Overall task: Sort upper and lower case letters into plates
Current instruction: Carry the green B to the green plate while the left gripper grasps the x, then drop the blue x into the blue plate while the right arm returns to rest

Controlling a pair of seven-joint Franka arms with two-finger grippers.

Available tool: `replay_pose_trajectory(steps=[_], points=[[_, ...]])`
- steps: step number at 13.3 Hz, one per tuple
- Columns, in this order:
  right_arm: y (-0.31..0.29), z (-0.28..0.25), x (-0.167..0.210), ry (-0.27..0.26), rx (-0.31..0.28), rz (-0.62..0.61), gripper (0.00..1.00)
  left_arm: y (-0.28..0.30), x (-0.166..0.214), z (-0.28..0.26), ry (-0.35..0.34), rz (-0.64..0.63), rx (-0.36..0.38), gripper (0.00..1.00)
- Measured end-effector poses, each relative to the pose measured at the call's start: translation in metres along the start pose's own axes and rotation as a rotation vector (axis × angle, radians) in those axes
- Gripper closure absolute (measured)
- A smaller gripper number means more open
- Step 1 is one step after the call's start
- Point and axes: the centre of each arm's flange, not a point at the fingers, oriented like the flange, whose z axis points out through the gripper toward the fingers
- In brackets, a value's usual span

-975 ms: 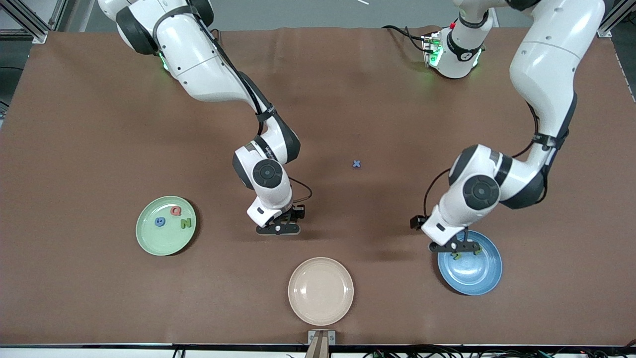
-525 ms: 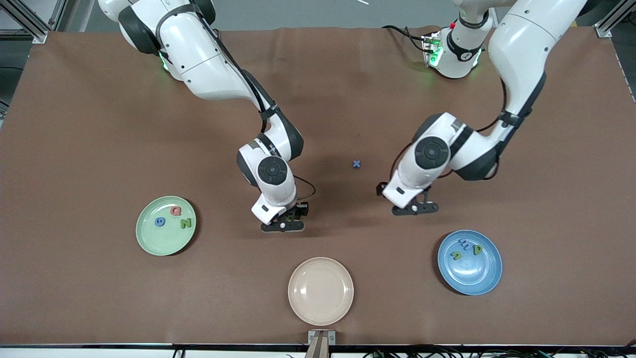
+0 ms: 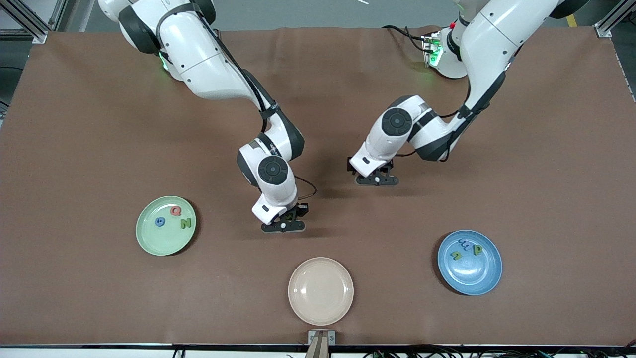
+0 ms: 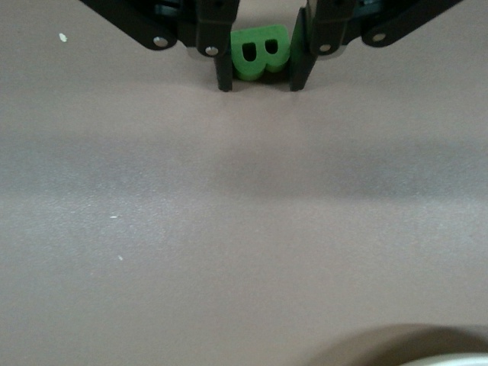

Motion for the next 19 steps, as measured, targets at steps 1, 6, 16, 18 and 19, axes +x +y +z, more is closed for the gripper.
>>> replay_pose_trajectory(steps=[1, 6, 16, 18, 19], points=[[0.005, 0.0, 0.003, -0.002, -0.006, 0.006, 0.66, 0.008, -0.007, 0.002, 0.003, 0.007, 0.007, 0.3], [0.1, -0.029, 0.051, -0.088, -0.06, -0.067, 0.66, 0.013, -0.021, 0.016, 0.023, 0.066, 0.049, 0.4], [0.416, -0.01, 0.057, -0.146, 0.002, -0.322, 0.66, 0.025, -0.041, 0.044, 0.01, 0.058, 0.07, 0.52], [0.404, -0.006, 0.055, -0.143, 0.011, -0.339, 0.66, 0.027, -0.044, 0.045, 0.008, 0.058, 0.07, 0.52], [0.395, -0.006, 0.055, -0.142, 0.016, -0.352, 0.66, 0.027, -0.044, 0.045, 0.008, 0.057, 0.071, 0.58]])
